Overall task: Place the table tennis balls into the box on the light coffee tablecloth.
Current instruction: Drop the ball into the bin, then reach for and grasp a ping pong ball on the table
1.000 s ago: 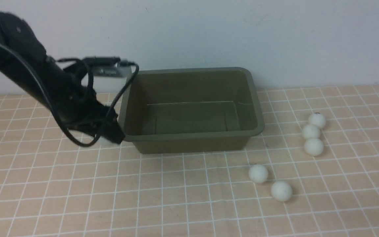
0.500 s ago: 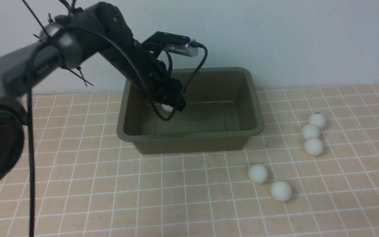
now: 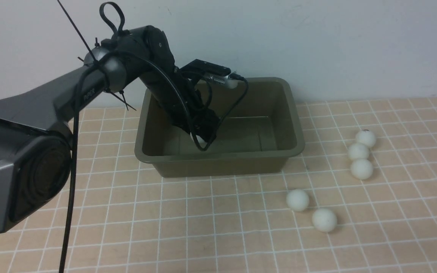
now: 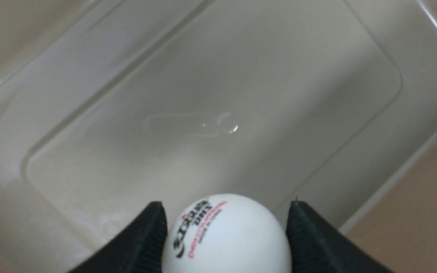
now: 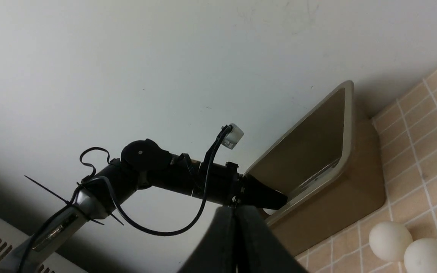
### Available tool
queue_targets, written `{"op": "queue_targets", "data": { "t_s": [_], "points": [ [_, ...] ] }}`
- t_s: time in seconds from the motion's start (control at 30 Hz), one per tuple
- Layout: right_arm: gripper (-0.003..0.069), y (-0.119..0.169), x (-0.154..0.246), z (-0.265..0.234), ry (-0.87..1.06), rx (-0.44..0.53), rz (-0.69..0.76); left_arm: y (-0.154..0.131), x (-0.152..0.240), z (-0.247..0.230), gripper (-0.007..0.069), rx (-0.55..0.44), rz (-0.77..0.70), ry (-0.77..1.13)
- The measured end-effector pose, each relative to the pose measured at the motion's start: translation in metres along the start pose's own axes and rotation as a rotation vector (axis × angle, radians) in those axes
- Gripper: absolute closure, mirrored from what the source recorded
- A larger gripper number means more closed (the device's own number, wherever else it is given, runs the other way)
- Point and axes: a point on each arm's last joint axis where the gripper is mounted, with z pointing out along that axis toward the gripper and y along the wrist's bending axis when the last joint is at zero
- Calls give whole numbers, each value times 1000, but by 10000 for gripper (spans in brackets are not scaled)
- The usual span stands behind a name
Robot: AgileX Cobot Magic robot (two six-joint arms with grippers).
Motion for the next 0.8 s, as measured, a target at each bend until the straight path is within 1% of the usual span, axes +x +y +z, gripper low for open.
{"op": "queue_targets", "data": {
  "t_s": [0.27,0.33,0.43,0.5,0.53,0.63,0.67,0.7,0.73,0.77,0.8],
  "points": [
    [677,4,5,0,52,-45,-9,1,0,-1,189,-11,27,1],
    [677,4,5,0,53,-47,-21,1,-1,-2,185,-14,31,-2],
    [677,6,0,0,19,-34,-111,-2,-6,-12,199,-2,46,9],
    [677,18,-12,-1,-38,-44,-183,-5,-10,-23,232,7,60,18],
    [677,30,-23,-3,-92,-54,-247,-7,-14,-33,277,6,72,7],
    [677,59,-46,-5,-167,-78,-341,-13,-27,-64,386,-28,107,-64],
    [676,67,-52,-3,-175,-83,-362,-16,-31,-78,440,-43,113,-93],
    [676,83,-63,3,-165,-86,-421,-21,-36,-100,532,-61,119,-140],
    [676,83,-65,6,-153,-77,-436,-23,-37,-106,543,-65,121,-152],
    [676,95,-71,12,-125,-88,-492,-28,-39,-123,608,-76,125,-185],
    [675,104,-77,22,-70,-91,-557,-33,-39,-138,644,-84,131,-211]
  ]
}}
